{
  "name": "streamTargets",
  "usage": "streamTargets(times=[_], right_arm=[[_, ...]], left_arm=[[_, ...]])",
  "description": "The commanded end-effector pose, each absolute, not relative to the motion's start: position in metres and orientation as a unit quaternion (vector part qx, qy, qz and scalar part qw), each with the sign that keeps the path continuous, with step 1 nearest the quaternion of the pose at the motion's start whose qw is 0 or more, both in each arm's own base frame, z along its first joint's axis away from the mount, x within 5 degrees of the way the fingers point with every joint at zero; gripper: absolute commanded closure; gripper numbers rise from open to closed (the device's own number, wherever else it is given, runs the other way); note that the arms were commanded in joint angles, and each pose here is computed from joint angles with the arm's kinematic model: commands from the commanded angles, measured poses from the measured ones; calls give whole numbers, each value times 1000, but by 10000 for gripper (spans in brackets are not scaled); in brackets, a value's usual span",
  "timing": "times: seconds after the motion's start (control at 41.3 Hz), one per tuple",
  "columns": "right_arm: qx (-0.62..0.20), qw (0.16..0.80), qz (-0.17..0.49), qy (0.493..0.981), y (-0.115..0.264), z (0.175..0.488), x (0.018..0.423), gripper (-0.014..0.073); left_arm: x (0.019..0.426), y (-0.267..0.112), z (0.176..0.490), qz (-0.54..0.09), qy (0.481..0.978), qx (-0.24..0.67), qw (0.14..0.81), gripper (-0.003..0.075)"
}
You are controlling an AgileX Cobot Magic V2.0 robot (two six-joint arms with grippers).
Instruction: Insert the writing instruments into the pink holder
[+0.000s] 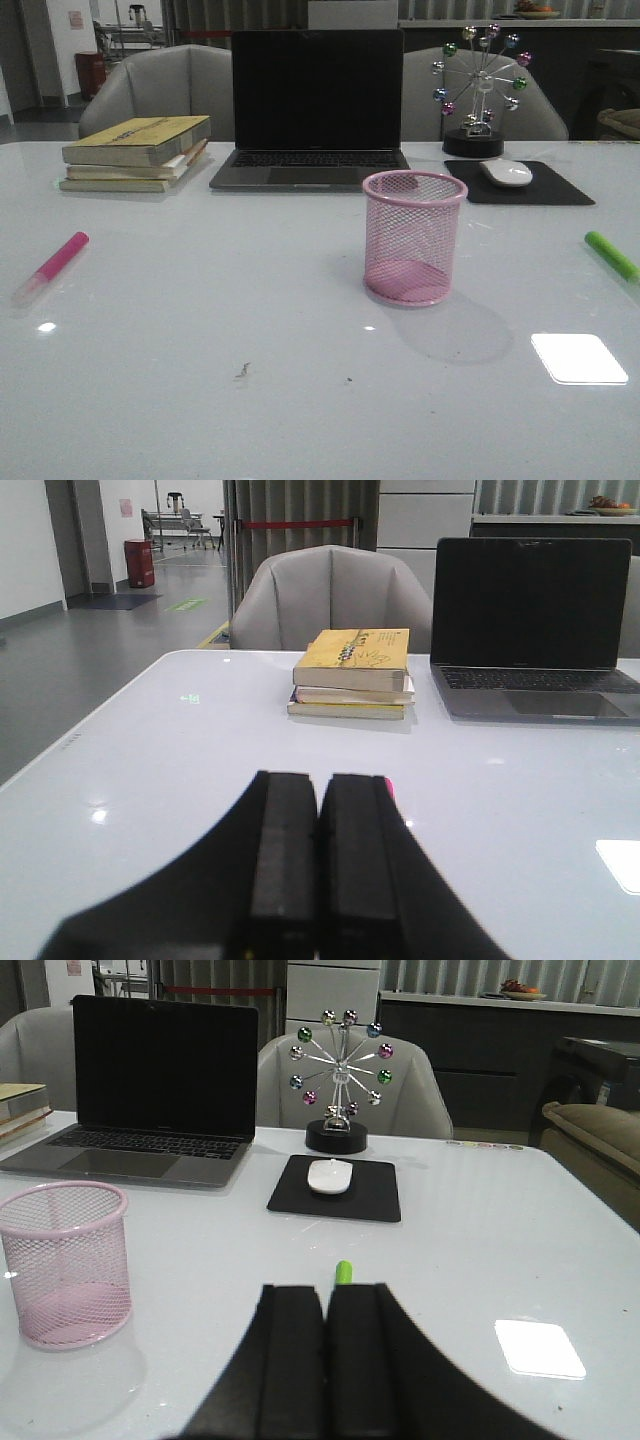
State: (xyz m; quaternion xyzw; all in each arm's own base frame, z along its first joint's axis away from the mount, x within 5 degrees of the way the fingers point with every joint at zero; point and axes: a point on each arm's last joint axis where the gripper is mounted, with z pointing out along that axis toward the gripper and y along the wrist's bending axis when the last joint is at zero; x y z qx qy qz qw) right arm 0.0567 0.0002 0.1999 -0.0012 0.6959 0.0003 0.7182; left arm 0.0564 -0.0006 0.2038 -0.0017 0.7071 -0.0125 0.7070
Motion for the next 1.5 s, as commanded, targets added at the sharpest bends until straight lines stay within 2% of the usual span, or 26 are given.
streamTargets(times=[0.0, 0.485, 0.606, 0.776, 1.018, 1.188, 1.478], right_arm=[[3, 757, -3, 653, -1, 212, 54, 534], [3, 757, -3, 653, -1, 212, 54, 534], [3, 757, -3, 653, -1, 212, 54, 534], [3, 757, -3, 653, -1, 212, 54, 534], [3, 760, -3, 649, -1, 213, 54, 534], [3, 769, -2, 640, 0, 224, 52, 534], [-2, 779, 2, 627, 1, 285, 32, 534]], left_arm=[[54, -1, 212, -19, 670, -3, 742, 629], [54, -1, 212, -19, 670, -3, 742, 629], [55, 0, 207, 54, 686, 57, 723, 629], [55, 0, 206, 56, 688, 58, 721, 629], [54, -1, 212, 54, 664, 64, 743, 629], [50, -4, 233, 17, 595, 46, 802, 629], [34, -1, 288, 6, 573, 20, 820, 629]])
